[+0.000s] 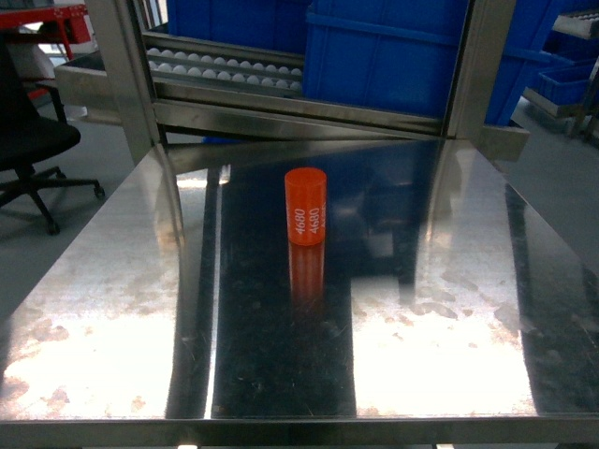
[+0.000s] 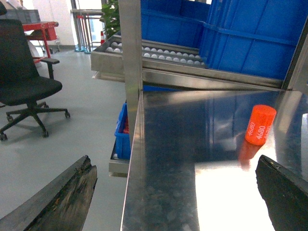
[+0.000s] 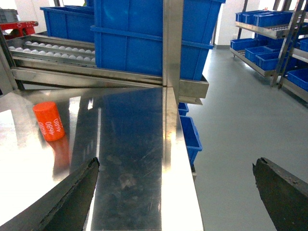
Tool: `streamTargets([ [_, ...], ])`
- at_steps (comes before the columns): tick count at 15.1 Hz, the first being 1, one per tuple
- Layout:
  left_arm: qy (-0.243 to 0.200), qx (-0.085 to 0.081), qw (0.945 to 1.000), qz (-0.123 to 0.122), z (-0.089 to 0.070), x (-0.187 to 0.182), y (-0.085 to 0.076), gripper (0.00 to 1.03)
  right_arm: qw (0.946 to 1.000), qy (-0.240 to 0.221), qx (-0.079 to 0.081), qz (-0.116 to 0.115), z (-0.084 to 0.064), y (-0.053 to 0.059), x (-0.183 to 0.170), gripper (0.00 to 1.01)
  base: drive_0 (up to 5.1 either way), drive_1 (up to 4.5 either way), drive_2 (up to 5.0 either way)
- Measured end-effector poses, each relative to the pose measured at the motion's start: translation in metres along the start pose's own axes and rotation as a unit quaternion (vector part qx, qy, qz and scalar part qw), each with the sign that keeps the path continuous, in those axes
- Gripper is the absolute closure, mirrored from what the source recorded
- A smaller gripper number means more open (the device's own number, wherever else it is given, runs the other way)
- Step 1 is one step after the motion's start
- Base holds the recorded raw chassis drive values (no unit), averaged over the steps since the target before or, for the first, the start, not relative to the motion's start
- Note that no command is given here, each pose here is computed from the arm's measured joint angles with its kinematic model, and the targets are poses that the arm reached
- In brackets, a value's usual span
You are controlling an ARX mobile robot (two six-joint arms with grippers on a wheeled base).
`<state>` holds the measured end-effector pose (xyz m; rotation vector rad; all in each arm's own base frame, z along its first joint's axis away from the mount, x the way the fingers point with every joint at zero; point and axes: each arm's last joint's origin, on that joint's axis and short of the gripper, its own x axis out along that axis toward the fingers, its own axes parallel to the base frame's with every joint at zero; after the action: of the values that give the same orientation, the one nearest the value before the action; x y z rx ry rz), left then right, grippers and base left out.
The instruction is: Pick capacitor and pack into box
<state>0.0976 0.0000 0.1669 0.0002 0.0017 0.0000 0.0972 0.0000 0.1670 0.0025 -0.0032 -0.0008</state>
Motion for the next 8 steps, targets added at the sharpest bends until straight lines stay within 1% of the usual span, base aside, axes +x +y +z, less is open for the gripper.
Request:
streamTargets([
  [8,0.000,0.000,1.0000,0.000,0.0000,0.0000,0.0000,0.05,1.0000,0.000,0.000,0.000,0.0000,0.0000,0.0000,0.03,0.0,0.00,0.0],
])
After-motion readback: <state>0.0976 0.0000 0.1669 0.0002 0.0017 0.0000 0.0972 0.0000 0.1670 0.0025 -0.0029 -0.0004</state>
